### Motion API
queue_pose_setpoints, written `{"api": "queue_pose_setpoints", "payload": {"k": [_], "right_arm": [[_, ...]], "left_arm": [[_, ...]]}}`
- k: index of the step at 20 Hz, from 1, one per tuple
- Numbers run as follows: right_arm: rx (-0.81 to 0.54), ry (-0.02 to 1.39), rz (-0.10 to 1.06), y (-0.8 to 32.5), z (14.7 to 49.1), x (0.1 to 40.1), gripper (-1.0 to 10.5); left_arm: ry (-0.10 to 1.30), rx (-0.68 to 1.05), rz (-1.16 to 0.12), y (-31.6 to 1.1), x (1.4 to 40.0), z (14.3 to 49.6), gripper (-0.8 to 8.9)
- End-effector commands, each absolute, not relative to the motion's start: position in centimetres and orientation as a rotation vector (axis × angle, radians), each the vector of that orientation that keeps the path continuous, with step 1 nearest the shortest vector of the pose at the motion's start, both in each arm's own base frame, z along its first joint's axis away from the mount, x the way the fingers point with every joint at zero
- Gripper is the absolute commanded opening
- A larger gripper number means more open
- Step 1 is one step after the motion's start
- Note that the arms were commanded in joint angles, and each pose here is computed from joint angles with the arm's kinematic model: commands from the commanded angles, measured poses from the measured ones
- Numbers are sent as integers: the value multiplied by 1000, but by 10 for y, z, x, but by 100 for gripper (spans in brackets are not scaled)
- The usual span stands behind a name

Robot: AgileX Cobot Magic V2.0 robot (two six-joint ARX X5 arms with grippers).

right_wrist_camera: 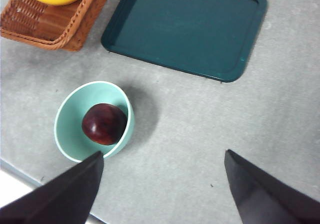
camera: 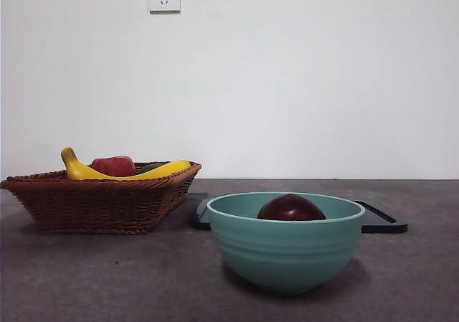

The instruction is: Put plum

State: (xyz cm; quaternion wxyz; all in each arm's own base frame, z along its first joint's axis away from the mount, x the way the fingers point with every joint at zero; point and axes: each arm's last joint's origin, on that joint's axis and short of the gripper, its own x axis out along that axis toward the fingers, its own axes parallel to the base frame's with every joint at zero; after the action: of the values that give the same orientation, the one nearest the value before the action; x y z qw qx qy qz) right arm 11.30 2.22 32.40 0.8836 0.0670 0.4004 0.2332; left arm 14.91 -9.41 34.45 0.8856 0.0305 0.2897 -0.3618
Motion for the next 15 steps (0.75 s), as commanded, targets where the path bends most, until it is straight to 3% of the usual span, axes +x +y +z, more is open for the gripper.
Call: {"api": "queue_pose_setpoints", "payload": {"k": [1, 6, 15], "right_arm": [[136, 806, 516, 23, 330, 114, 387], [138, 810, 519, 23, 330, 114, 387], [178, 842, 575, 29, 328, 117, 386]], "left_arm": [[653, 41, -831, -91, 138, 321, 379], [764, -19, -962, -89, 126, 289, 374], [769, -19, -961, -89, 126, 289, 374]]}}
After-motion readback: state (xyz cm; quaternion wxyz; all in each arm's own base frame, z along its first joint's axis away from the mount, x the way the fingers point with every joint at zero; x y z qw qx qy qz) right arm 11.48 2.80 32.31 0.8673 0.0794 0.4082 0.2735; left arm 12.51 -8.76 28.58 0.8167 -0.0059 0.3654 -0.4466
